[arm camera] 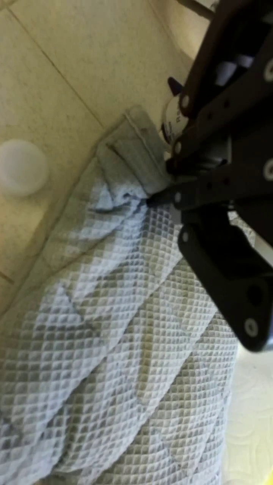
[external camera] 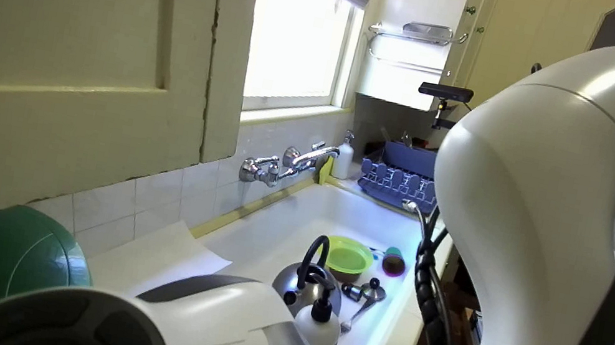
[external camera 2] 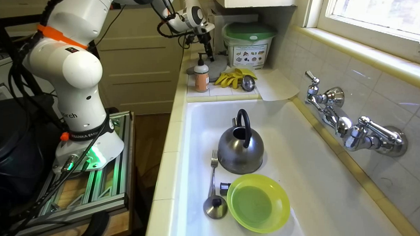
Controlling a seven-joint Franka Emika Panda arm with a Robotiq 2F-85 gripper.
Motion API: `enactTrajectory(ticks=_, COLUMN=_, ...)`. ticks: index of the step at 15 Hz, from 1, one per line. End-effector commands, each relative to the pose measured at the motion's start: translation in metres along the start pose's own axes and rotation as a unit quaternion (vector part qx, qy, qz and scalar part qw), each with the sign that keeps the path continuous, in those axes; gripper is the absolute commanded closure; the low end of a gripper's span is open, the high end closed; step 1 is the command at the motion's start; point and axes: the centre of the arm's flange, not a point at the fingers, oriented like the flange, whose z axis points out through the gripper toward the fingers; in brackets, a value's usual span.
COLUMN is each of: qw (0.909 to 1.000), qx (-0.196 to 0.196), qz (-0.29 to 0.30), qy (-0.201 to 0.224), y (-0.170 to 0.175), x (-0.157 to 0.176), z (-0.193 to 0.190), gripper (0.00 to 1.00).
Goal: Hang the grey mitts on the side of the upper cabinet.
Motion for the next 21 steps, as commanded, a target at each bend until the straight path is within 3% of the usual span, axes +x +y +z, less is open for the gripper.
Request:
enactTrajectory(ticks=1, qw=0.9995, qx=-0.003, qz=0.026, qy=-0.021, y=0.024, x=-0.001, z=-0.038, gripper=0.97)
enactTrajectory(ticks=13, qw=0.9898, qx=0.069, qz=0.097, qy=-0.077, y=0.115, x=-0.001, z=-0.183, gripper=0.98)
enactTrajectory(ticks=21, qw=0.9806, qx=0.121, qz=0.135, qy=-0.075, y=0.163, x=-0.001, z=-0.267, gripper=0.98)
